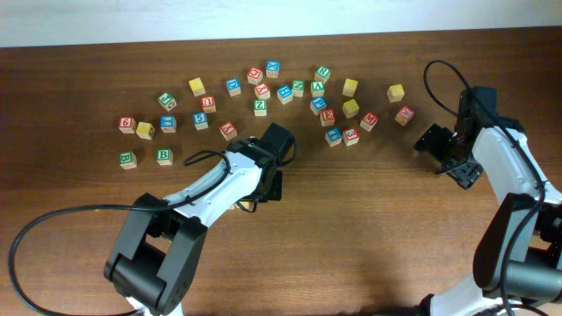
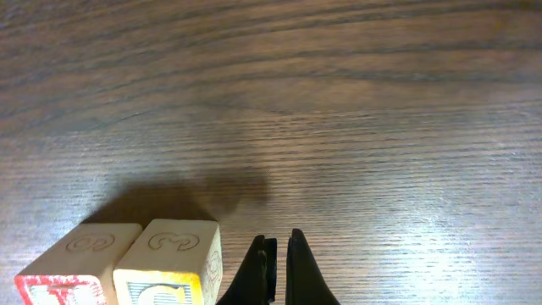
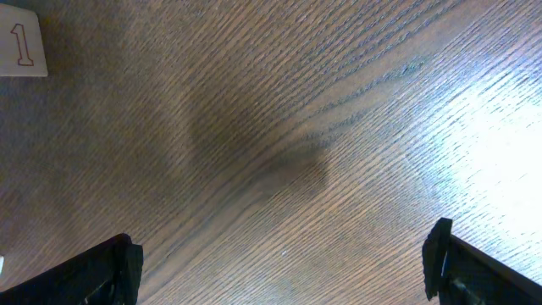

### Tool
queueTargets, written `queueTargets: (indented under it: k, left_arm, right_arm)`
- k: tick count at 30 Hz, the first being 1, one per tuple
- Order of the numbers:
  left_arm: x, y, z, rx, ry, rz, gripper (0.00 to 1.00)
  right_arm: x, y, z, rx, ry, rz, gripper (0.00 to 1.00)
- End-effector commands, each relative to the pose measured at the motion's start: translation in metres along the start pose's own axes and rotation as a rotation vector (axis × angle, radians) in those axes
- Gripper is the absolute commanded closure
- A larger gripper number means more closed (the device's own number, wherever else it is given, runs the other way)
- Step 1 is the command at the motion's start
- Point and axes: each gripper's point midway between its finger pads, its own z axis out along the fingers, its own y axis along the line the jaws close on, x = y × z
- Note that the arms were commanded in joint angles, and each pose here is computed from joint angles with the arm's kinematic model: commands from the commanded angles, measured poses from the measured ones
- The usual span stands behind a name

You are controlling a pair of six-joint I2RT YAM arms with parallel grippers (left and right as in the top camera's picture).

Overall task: Spell out ICRA
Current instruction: 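Push the C block leftward against the I block with the left gripper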

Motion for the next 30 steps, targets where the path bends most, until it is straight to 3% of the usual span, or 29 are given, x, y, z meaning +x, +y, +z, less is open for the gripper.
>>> queueTargets:
  k: [1,4,30]
  left_arm:
    - [0.006,-0.011,0.005,0.067,0.033,0.115,1.00]
    - [0.010,-0.022,0.004,0.136,0.054,0.185,1.00]
    - [0.010,-0.022,0.004,0.135,0.054,0.184,1.00]
  right_arm:
    - [-0.007,0.003,-0.010,-0.012,-0.033,0.003,0.01]
    - [-0.007,0.003,-0.010,-0.012,-0.033,0.003,0.02]
    - [-0.008,0.003,-0.010,-0.012,-0.034,0.003,0.02]
